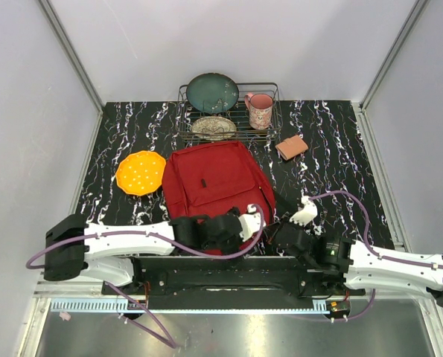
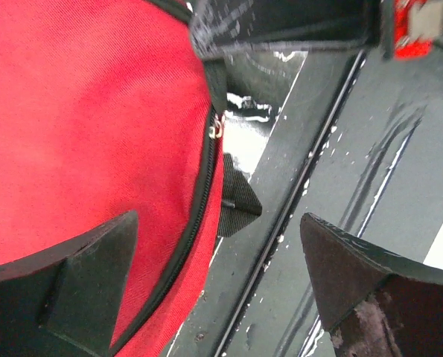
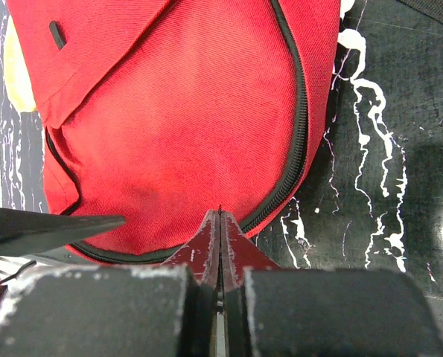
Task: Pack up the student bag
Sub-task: Zip the student bag at the center of the board.
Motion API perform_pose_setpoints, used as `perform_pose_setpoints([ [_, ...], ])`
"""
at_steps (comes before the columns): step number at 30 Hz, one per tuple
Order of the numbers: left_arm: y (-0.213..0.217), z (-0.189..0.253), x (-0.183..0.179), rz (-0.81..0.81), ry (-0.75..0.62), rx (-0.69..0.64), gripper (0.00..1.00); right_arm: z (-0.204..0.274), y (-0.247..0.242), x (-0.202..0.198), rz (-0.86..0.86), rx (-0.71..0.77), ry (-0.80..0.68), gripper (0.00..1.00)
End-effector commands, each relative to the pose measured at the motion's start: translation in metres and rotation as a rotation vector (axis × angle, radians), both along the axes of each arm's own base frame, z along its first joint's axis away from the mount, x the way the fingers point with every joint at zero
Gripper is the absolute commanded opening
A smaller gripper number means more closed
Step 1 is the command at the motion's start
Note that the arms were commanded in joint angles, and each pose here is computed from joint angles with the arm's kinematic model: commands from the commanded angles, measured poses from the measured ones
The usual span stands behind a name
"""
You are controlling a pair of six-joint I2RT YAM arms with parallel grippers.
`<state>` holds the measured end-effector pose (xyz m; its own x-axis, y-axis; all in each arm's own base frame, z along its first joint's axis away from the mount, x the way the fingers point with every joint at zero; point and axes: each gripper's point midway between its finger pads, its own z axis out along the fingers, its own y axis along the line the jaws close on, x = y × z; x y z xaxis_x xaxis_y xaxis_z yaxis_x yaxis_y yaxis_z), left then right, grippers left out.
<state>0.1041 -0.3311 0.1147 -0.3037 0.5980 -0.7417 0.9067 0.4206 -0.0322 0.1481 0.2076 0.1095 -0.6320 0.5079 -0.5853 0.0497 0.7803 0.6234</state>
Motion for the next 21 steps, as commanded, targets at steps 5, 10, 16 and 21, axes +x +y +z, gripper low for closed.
perform_pose_setpoints([
  [5,-0.007,-0.013,0.014,0.059,-0.102,0.087,0.82,0.025,-0.002,0.01,-0.053,0.033,-0.048,0.0],
  [10,0.005,-0.022,0.026,0.158,-0.132,0.13,0.25,0.02,-0.006,0.011,-0.076,0.024,-0.045,0.0],
  [16,0.021,-0.023,0.026,0.254,-0.108,0.075,0.0,0.011,-0.028,0.014,-0.165,0.007,-0.036,0.0],
  [21,0.04,-0.02,0.022,0.306,-0.086,0.032,0.0,0.009,-0.044,0.014,-0.217,0.007,-0.037,0.0],
])
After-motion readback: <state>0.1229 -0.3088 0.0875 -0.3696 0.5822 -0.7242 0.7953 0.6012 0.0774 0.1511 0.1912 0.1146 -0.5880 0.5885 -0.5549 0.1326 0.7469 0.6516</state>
